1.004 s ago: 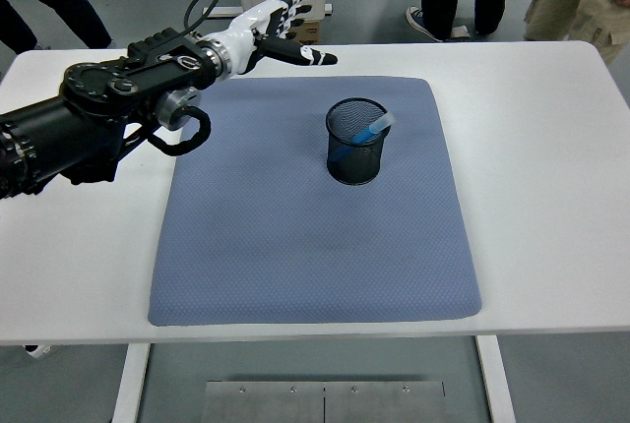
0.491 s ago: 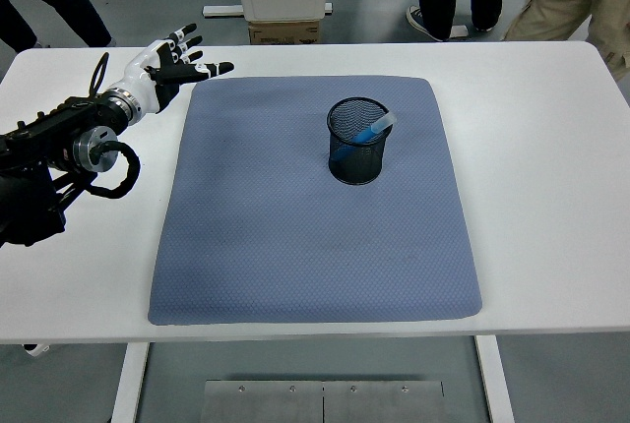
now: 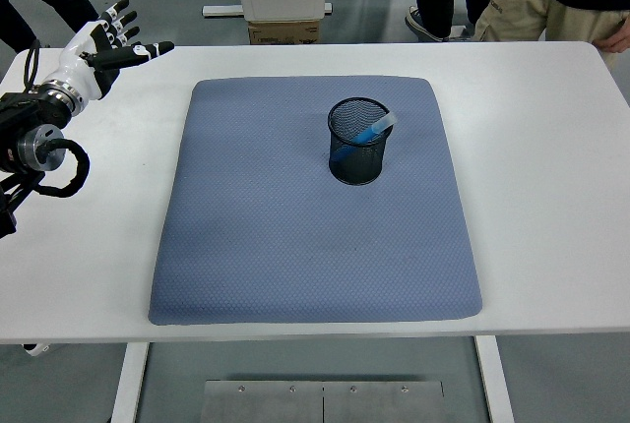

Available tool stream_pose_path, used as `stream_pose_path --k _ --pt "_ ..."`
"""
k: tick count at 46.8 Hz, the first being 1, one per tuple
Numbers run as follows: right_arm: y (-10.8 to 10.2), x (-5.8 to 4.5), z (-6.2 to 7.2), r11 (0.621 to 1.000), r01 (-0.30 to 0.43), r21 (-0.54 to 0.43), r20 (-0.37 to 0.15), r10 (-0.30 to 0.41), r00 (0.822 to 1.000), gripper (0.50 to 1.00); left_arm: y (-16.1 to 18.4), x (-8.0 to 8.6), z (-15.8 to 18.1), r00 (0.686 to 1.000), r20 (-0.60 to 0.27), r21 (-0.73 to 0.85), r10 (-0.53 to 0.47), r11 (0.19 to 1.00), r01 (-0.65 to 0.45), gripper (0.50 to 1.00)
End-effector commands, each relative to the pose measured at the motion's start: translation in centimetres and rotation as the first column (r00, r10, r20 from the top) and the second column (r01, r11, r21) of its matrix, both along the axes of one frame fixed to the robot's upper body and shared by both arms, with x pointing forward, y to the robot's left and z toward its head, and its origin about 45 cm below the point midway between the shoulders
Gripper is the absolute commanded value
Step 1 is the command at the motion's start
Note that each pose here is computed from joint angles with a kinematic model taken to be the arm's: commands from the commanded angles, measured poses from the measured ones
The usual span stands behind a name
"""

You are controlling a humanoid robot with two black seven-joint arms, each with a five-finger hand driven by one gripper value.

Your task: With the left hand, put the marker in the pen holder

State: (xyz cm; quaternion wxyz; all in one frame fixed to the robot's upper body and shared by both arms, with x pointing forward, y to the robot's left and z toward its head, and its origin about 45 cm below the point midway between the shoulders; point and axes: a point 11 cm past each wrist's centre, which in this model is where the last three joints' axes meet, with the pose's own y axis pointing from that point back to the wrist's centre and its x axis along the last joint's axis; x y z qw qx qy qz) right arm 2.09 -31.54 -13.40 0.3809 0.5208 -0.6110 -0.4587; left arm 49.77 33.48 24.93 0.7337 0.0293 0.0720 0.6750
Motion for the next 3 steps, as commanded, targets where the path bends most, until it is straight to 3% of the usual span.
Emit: stream_pose_path --k 1,3 --pt "-0.09 -0.02 0.00 1.000 0.004 -0.002 -0.001 -0.004 1.000 1.000 0.12 -0.14 -0.30 1.000 -0.006 -0.001 0.003 1.000 -0.003 1.000" --pt "-0.11 0.02 0.01 1.000 0.008 -0.003 0.002 -0.008 1.000 1.000 0.12 -0.14 -0.30 1.000 -0.006 -0.001 0.003 1.000 -0.003 1.000"
